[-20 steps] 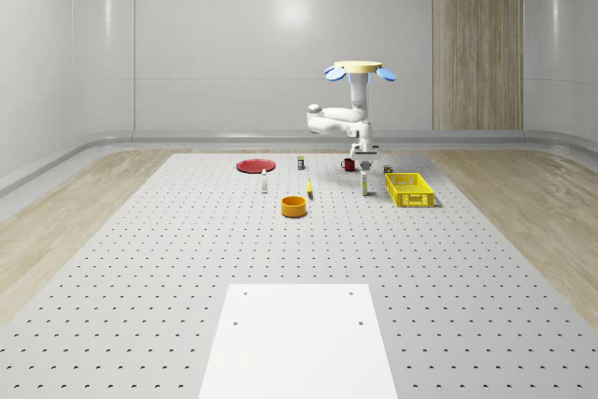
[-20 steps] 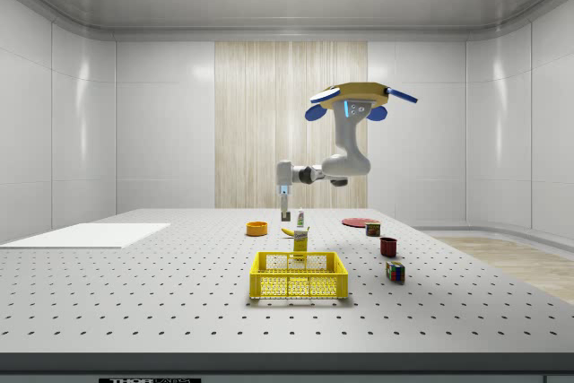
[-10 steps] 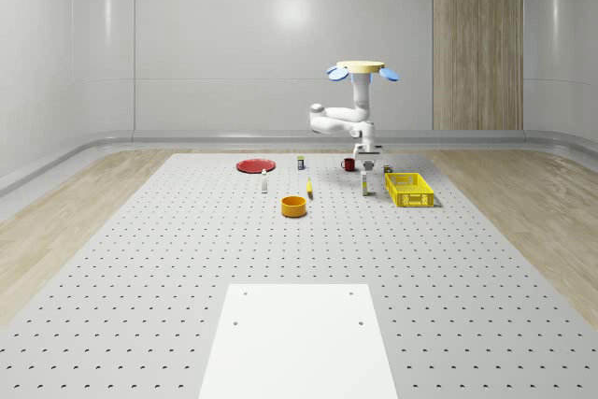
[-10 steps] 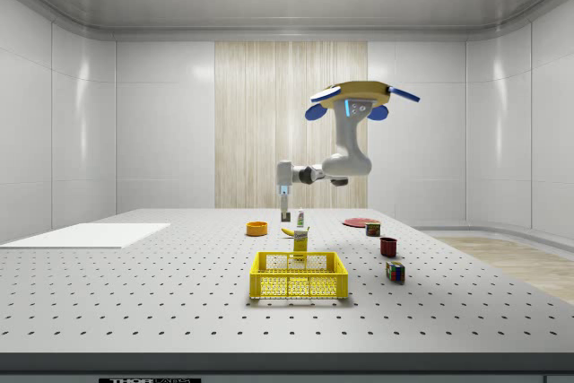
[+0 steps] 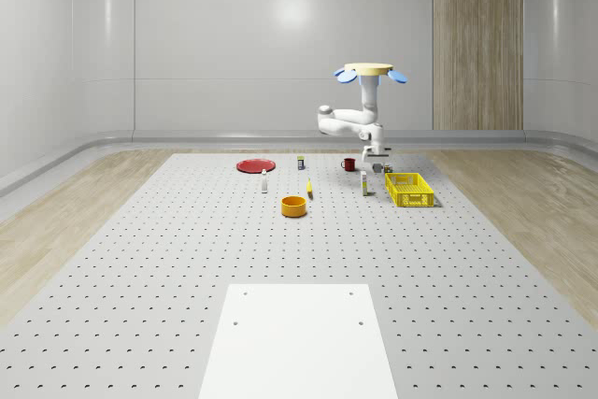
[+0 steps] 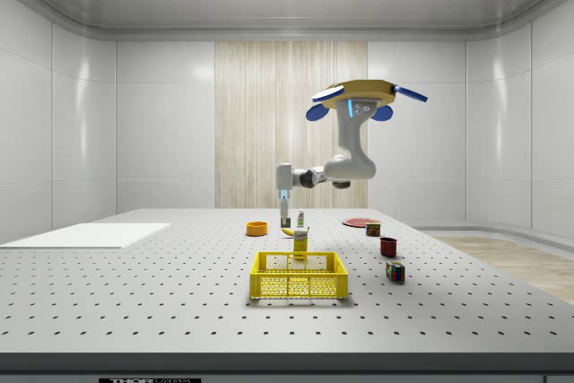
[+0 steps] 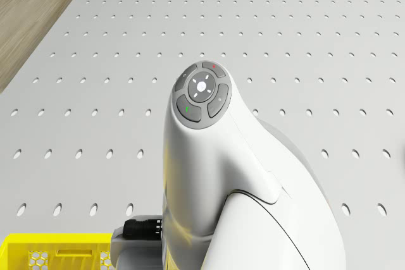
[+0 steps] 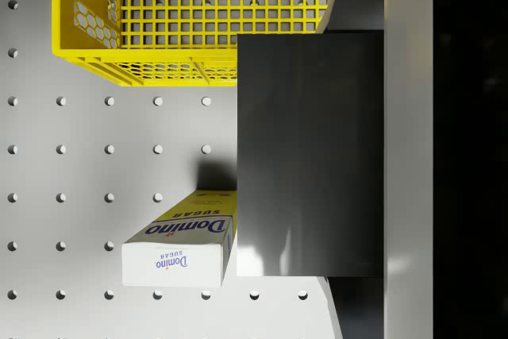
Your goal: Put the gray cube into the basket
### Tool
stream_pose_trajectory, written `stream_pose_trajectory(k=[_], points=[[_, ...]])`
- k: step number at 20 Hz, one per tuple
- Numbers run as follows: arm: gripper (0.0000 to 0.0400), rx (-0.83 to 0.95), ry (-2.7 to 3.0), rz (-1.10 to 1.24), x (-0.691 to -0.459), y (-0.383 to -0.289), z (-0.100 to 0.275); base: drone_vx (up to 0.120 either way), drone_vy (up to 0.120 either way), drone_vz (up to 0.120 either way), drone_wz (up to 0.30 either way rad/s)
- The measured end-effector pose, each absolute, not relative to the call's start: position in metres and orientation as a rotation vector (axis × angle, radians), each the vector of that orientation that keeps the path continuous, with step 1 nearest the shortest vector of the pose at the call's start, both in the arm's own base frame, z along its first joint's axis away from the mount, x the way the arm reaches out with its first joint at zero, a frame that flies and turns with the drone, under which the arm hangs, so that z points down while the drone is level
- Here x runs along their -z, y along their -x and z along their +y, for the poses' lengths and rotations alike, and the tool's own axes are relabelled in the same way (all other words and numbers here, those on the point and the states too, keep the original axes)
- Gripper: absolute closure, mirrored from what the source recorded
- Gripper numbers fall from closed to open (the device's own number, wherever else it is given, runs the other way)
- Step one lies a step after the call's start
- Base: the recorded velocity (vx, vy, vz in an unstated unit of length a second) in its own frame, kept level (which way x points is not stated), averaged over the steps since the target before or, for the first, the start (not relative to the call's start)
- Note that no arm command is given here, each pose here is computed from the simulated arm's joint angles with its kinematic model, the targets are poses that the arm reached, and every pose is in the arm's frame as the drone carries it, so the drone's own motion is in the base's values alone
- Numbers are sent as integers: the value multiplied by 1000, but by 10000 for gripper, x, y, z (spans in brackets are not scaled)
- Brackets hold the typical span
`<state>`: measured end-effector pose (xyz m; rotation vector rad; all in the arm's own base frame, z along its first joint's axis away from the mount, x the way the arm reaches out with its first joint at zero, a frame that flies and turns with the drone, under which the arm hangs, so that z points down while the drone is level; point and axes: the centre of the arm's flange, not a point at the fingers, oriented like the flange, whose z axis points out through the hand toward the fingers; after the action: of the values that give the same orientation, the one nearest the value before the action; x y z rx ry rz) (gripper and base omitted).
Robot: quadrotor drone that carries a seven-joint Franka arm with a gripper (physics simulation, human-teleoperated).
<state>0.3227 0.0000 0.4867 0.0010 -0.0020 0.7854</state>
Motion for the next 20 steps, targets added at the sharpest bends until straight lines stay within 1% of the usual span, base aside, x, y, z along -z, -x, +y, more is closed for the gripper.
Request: stream_pose_trajectory(k=[5,6,9,20], points=[[150,-785,-1,-2,-4867,-3227,0,0,120,-120,0],[150,-785,-1,-2,-4867,-3227,0,0,120,0,0],[150,-785,-1,-2,-4867,-3227,0,0,120,-93,0],[150,-785,-1,-2,-4867,-3228,0,0,120,0,0]])
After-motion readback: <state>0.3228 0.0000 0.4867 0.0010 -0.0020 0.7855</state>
